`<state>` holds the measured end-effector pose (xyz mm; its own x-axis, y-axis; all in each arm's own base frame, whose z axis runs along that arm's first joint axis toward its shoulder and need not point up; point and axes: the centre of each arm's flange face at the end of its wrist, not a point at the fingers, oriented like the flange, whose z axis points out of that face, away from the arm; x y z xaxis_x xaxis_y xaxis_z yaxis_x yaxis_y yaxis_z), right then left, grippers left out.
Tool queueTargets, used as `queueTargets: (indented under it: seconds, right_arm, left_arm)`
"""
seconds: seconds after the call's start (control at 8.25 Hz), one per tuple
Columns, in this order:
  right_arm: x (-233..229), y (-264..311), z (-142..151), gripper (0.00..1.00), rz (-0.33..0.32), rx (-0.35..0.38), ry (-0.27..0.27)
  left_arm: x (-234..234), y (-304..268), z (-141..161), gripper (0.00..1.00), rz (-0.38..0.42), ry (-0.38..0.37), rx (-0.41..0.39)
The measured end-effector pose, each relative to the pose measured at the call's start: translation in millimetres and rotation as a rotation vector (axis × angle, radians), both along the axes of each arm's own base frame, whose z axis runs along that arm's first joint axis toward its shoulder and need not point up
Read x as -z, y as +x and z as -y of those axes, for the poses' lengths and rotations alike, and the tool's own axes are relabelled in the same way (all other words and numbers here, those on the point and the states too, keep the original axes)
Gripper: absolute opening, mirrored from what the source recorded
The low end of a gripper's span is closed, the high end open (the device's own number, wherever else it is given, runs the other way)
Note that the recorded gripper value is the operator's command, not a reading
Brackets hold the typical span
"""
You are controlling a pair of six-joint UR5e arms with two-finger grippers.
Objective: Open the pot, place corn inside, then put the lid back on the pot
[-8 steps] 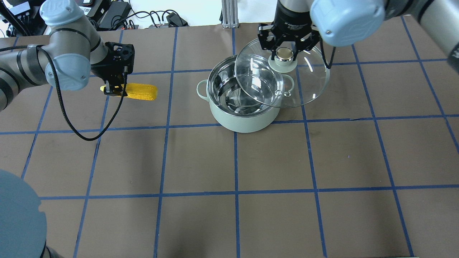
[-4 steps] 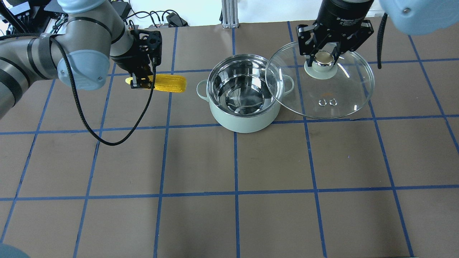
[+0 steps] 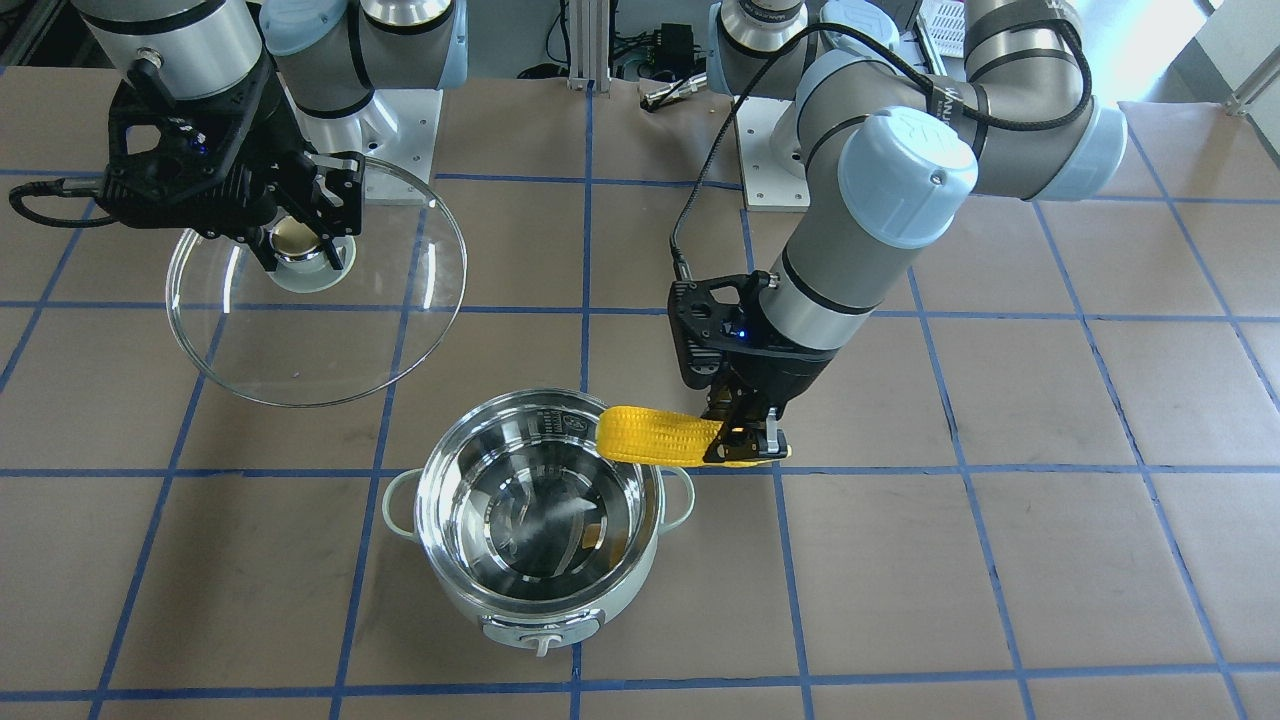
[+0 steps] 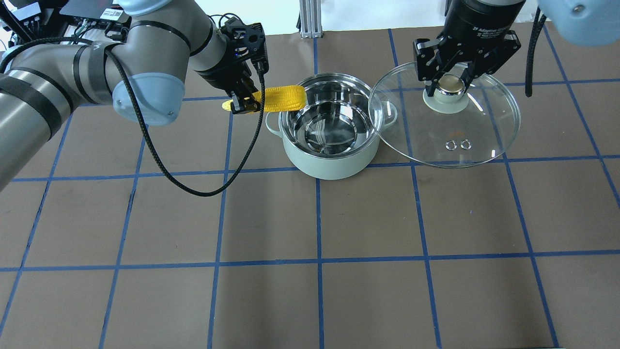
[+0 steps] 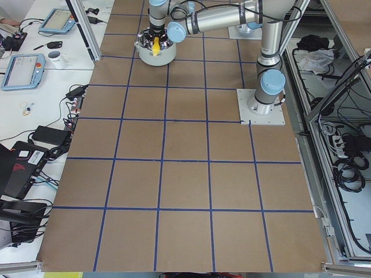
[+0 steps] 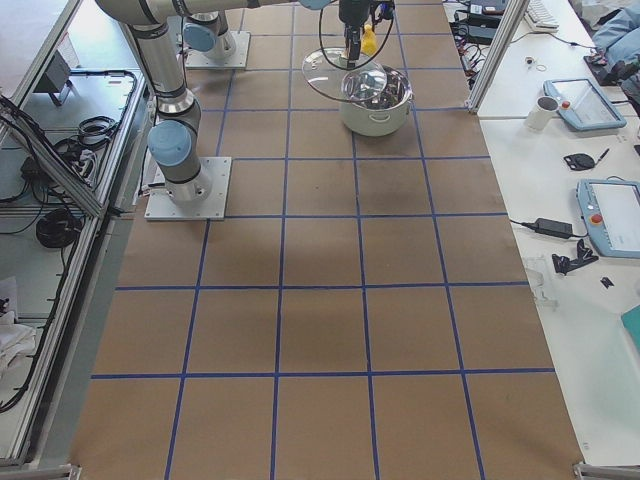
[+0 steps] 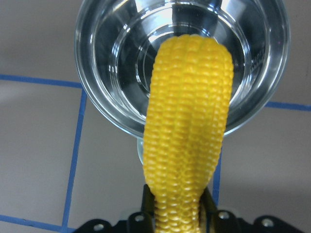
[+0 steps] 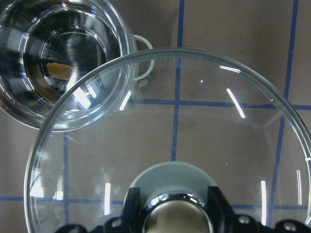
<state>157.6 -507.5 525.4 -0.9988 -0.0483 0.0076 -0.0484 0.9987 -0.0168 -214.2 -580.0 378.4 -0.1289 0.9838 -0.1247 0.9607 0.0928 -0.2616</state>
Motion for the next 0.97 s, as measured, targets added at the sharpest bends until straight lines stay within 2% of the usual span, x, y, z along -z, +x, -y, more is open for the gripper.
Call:
queueTargets:
  seconds: [0.48,0.97]
  right_arm:
    - [0,-1,0,0.15,-0.001,-0.007,0.003]
    - [1,-1,0,0.15,-0.002,-0.013,0.005]
  left_arm:
    - [-4,-39,14,0.00,-0.145,-0.063,-0.104]
    - [23,-82,26,0.00,-0.188,-0.035,-0.137]
